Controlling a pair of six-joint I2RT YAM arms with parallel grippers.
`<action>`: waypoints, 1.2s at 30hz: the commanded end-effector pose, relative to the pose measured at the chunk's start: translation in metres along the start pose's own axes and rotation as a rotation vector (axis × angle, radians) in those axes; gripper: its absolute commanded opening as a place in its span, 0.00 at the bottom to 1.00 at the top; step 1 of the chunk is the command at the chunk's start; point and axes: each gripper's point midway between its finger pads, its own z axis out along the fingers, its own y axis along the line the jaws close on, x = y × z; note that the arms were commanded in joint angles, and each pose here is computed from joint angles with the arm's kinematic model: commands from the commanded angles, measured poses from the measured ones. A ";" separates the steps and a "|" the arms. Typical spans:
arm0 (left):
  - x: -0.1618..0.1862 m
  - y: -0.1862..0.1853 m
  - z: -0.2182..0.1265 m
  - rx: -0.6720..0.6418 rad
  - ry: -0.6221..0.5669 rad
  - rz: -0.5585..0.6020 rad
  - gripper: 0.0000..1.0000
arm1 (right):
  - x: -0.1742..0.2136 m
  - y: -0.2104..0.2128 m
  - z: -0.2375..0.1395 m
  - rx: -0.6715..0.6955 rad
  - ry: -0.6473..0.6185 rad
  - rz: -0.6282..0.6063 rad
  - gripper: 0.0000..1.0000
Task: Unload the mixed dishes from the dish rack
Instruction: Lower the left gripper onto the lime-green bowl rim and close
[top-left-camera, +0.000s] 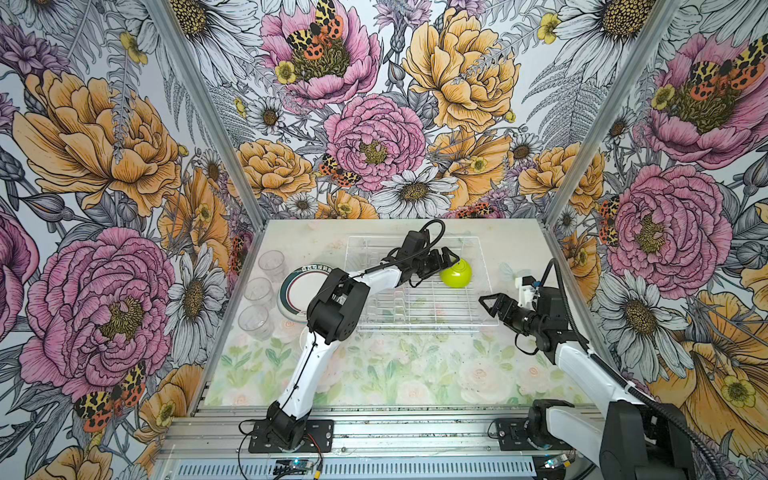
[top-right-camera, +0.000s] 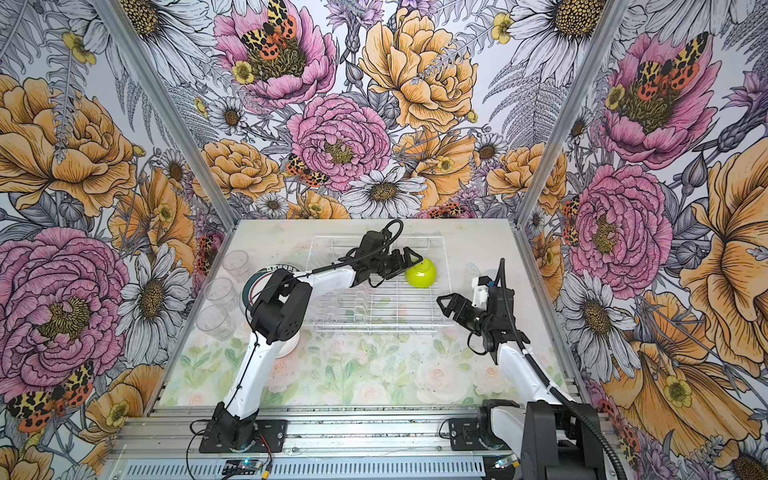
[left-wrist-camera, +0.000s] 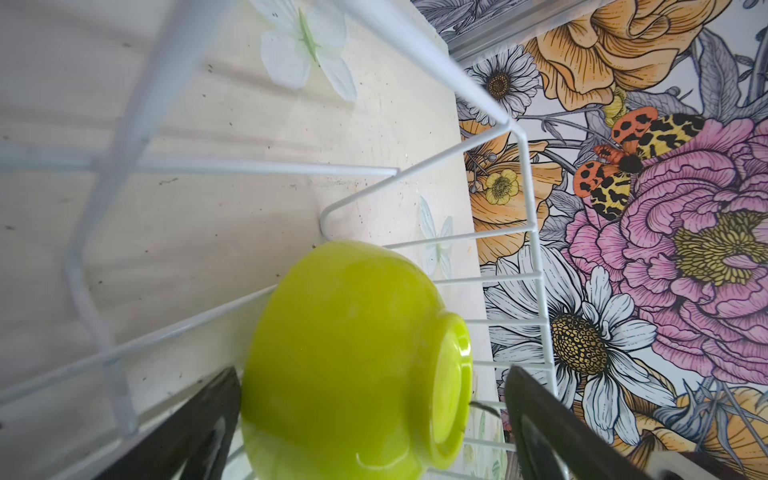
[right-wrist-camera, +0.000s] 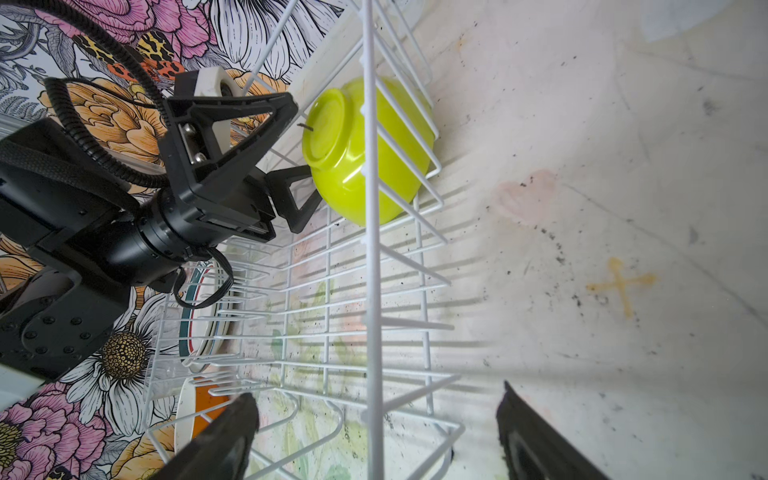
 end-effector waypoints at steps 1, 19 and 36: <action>0.003 -0.051 -0.013 0.136 0.008 0.020 0.99 | -0.013 0.003 -0.001 0.004 -0.039 -0.035 0.91; 0.002 -0.092 -0.031 0.316 -0.020 -0.008 0.99 | -0.013 0.000 -0.001 0.016 -0.040 -0.031 0.91; 0.013 -0.103 -0.022 0.373 -0.002 -0.038 0.86 | -0.014 -0.001 -0.001 0.024 -0.044 -0.031 0.91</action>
